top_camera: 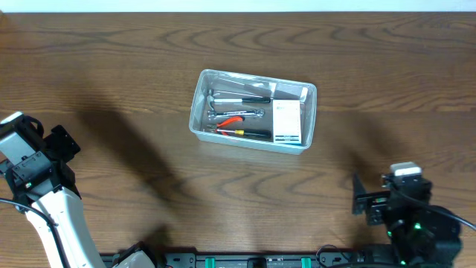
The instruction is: Pack container
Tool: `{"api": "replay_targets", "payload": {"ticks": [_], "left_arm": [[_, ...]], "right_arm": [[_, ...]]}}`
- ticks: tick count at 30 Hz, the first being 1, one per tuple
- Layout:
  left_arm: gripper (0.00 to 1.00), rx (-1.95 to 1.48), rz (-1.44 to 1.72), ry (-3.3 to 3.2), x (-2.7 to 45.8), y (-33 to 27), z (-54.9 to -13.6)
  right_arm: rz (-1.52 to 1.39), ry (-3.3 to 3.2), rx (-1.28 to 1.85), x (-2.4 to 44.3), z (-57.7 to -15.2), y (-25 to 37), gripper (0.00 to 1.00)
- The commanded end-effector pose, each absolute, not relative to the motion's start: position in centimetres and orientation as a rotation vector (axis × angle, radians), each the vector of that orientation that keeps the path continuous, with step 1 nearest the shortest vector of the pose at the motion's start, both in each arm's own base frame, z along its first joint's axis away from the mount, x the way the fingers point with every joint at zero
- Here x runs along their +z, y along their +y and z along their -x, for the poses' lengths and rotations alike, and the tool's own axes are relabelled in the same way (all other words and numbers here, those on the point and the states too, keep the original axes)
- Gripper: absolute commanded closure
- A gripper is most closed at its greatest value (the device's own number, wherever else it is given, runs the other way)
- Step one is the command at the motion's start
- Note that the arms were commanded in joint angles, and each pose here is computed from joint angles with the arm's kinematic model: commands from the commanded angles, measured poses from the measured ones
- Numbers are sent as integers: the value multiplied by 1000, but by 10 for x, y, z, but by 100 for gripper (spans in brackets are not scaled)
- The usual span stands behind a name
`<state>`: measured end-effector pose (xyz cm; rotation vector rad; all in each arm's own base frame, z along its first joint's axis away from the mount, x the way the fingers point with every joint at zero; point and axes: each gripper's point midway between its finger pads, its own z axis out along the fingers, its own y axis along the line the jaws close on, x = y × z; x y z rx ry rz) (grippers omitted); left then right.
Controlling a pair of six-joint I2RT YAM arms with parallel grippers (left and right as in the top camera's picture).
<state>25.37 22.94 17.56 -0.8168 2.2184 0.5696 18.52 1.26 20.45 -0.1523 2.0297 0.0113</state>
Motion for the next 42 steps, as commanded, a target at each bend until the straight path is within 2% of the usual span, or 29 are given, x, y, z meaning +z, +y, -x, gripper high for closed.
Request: {"api": "replay_targets", "payload": {"ticks": [1,12,21,42], "left_arm": [[2,574,810,2219,178,231,-254],[2,574,810,2219,178,231,-254],[2,574,810,2219,178,231,-254],[2,574,810,2220,178,231,-254]], "right_arm": [[115,2039,80,180,-186,18,1],[124,2125,108,109,-185,21,1],[123,2194,120,75,-183,22,1],[122,2202,120,72,-183,22,1]]}}
